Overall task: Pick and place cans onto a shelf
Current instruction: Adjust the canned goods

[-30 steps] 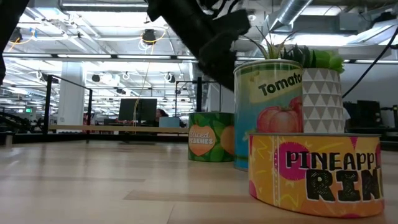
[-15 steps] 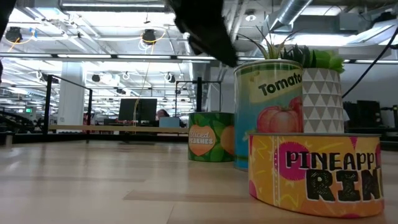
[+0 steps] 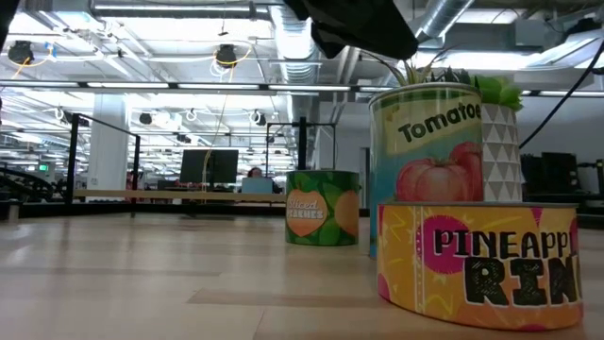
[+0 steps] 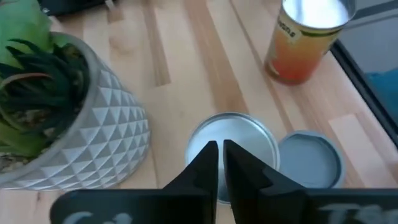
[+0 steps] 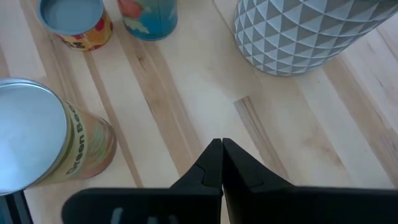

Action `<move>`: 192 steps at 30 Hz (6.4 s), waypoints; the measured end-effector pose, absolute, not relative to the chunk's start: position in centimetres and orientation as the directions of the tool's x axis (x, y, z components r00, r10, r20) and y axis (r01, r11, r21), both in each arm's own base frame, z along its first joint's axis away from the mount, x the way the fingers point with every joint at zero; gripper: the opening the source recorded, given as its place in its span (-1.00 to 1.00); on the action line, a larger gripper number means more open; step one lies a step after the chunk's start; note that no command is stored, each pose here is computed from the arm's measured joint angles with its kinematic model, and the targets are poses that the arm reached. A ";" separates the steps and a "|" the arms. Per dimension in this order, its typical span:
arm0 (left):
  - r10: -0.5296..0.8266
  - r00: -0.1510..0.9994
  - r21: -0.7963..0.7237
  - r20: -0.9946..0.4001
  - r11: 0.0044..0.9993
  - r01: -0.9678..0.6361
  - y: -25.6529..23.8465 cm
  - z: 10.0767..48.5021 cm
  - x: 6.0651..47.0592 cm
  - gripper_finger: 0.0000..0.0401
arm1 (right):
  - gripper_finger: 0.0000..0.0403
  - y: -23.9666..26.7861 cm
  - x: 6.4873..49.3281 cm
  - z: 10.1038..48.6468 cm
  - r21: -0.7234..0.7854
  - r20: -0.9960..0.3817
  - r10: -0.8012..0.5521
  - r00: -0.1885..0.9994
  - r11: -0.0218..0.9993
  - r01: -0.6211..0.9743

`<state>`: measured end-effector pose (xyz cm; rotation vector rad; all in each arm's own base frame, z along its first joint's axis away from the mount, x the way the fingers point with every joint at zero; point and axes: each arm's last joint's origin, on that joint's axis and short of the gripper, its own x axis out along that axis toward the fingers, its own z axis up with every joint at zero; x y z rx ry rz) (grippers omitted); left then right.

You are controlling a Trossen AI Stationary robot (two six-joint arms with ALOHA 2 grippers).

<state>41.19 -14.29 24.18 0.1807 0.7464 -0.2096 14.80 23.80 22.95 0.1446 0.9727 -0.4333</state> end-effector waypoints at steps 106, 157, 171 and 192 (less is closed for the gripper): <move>-0.373 0.796 0.058 -0.477 0.890 0.452 -24.3 19.5 51.6 -1.00 | -0.90 26.4 10.3 22.7 0.069 -0.942 -0.101 0.320 0.876 0.477; 0.493 0.340 0.528 -0.801 0.849 0.012 -21.2 28.0 37.2 -1.00 | -0.93 29.1 17.5 16.4 0.102 -0.947 -0.010 0.321 0.939 0.329; 0.516 0.340 0.531 -0.786 0.845 -0.056 -22.1 29.1 33.2 -1.00 | -0.92 27.0 22.9 16.8 0.148 -0.894 0.022 0.448 0.957 0.249; 0.573 0.259 0.540 -0.777 0.819 -0.193 -20.8 26.9 28.7 -1.00 | -0.93 27.9 24.7 17.4 0.290 -0.836 0.198 0.512 0.951 0.106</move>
